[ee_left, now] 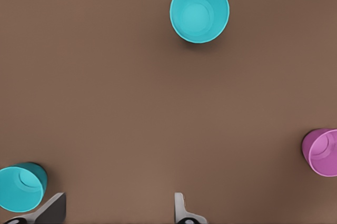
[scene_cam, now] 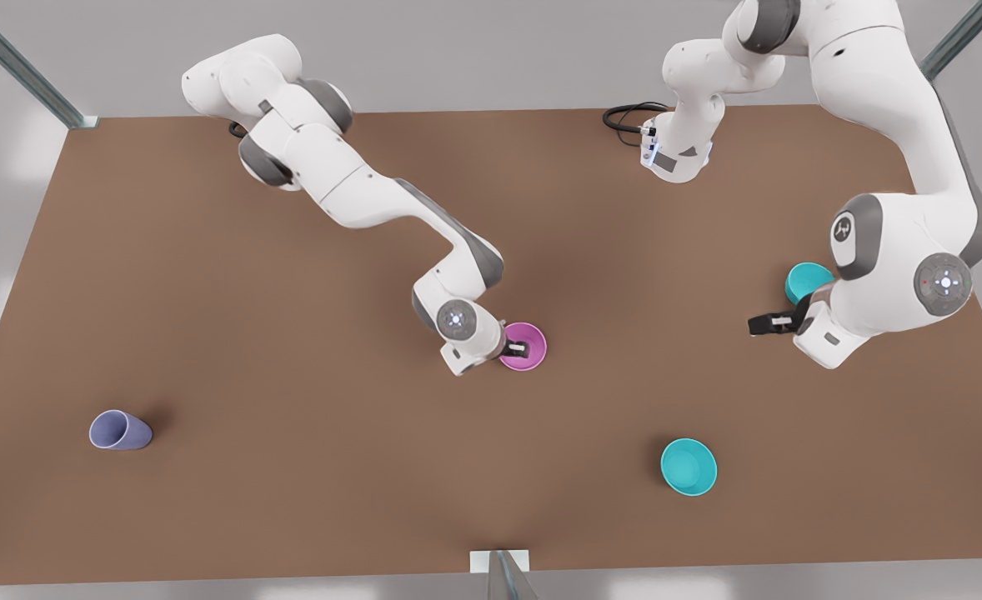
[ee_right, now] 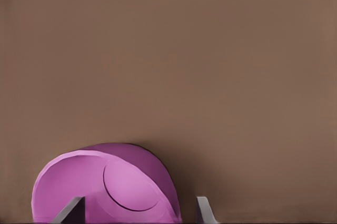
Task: Stack the blue bowl on the pink bowl
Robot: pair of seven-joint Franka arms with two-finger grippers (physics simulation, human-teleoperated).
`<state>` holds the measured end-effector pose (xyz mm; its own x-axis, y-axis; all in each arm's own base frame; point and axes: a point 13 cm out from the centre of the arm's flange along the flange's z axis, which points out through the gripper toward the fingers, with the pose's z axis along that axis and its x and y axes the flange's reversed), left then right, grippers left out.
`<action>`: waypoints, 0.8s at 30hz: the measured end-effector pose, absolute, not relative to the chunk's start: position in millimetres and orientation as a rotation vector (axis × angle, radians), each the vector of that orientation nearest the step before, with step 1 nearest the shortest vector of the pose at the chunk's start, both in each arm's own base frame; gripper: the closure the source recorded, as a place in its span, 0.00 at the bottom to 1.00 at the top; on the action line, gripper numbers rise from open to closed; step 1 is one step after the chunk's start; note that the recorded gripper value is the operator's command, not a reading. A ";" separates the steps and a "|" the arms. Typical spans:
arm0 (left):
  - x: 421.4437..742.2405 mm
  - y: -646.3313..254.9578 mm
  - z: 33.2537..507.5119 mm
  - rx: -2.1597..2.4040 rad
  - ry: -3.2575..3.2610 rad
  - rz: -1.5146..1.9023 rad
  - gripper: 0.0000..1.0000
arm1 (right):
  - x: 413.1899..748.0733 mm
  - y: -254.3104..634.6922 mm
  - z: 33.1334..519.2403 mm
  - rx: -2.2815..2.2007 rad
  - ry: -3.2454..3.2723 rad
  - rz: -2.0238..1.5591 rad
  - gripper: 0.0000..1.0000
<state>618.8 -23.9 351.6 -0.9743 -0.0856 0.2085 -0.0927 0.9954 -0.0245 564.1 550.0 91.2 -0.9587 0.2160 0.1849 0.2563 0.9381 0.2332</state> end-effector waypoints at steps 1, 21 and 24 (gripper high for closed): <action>620.2 -12.8 342.8 0.156 -2.916 0.051 0.00 | 567.7 547.2 97.9 -0.390 -2.935 -0.387 0.00; 390.6 305.5 101.1 0.493 -2.797 0.318 0.00 | 623.8 40.9 507.1 -0.398 -3.161 0.157 0.00; 393.9 307.1 83.2 0.424 -2.847 0.329 0.00 | 600.3 32.5 520.5 -0.291 -3.125 0.206 0.00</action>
<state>393.9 307.1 83.2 -0.9282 -0.2556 0.2703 -0.3105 0.9325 -0.1846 600.3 32.5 520.5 -0.9829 0.1836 -0.0158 0.1841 0.9743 -0.1299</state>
